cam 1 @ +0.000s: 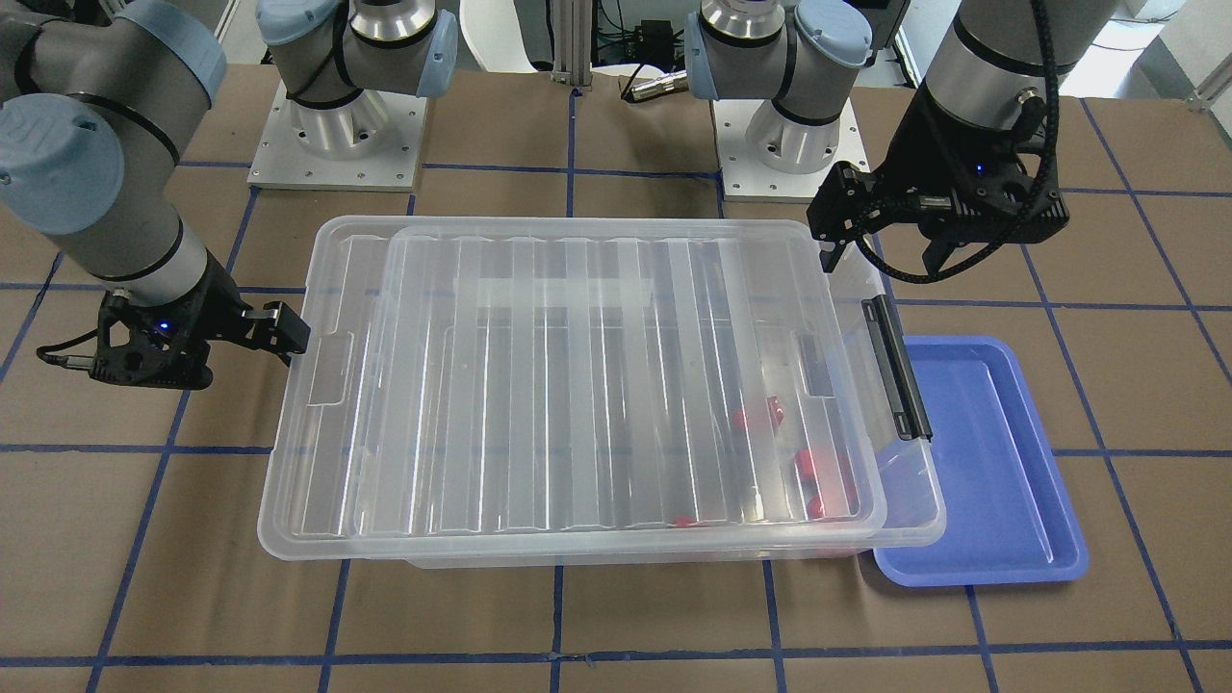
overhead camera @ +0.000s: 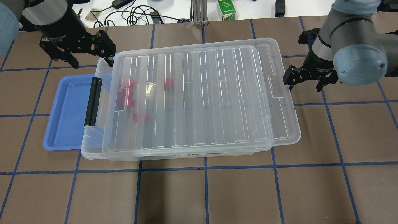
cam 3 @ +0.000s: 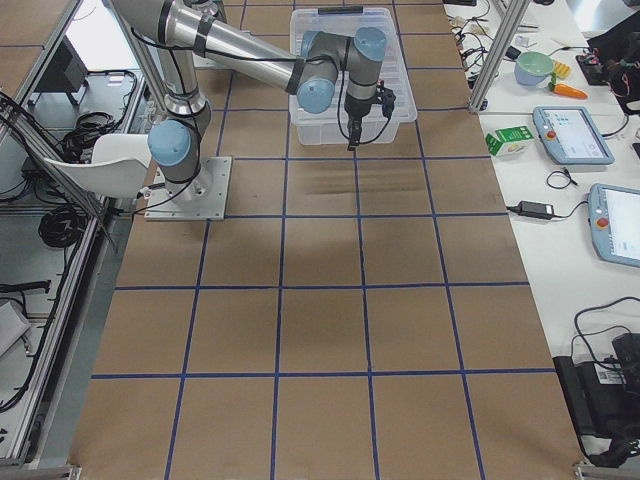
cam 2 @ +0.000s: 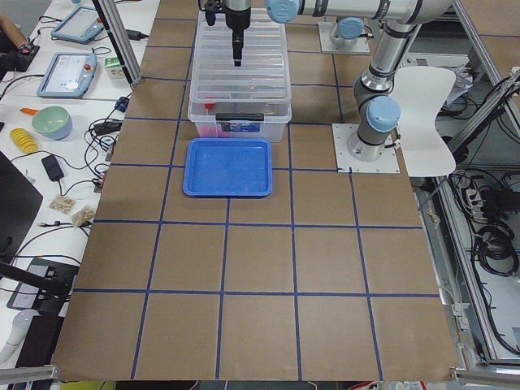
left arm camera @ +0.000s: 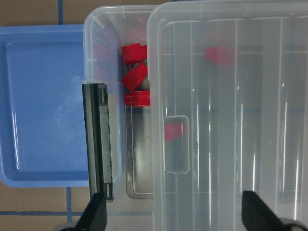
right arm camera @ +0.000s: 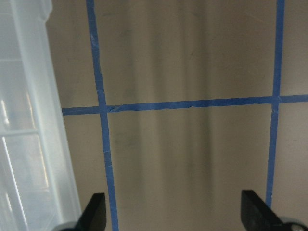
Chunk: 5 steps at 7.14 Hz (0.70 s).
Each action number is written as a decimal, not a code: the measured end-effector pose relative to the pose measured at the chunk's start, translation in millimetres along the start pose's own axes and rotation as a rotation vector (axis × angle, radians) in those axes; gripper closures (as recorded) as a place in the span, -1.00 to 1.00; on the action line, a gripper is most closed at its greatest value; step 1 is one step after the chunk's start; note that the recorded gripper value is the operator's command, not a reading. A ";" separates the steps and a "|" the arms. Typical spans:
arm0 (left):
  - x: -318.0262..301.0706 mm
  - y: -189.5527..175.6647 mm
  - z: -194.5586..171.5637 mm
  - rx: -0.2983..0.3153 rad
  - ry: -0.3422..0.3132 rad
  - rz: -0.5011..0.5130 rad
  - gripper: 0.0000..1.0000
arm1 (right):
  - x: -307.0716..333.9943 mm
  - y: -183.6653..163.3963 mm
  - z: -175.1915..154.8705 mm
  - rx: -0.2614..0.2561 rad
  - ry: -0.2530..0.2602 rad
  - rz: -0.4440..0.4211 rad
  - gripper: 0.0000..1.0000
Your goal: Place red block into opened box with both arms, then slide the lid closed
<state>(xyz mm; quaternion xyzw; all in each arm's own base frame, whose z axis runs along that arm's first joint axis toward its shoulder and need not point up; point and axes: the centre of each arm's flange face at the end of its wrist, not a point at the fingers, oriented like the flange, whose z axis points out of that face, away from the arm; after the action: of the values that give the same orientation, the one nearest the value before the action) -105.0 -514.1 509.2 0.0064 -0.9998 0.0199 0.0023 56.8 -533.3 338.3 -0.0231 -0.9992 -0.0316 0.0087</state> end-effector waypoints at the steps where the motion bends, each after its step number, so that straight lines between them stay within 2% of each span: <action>1: 0.1 0.0 0.0 0.000 0.000 0.000 -1.00 | -4.1 0.3 0.1 0.000 0.001 0.007 -1.00; 5: 0.1 -0.2 -0.3 0.001 0.000 0.000 -1.00 | -7.9 -0.6 -6.2 0.013 -0.013 0.012 -1.00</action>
<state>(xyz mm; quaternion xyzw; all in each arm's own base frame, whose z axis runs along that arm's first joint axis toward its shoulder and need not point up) -105.1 -514.2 509.5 0.0066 -0.9998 0.0202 0.0026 64.7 -534.6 344.3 -0.0295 -0.9992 -0.0250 0.0025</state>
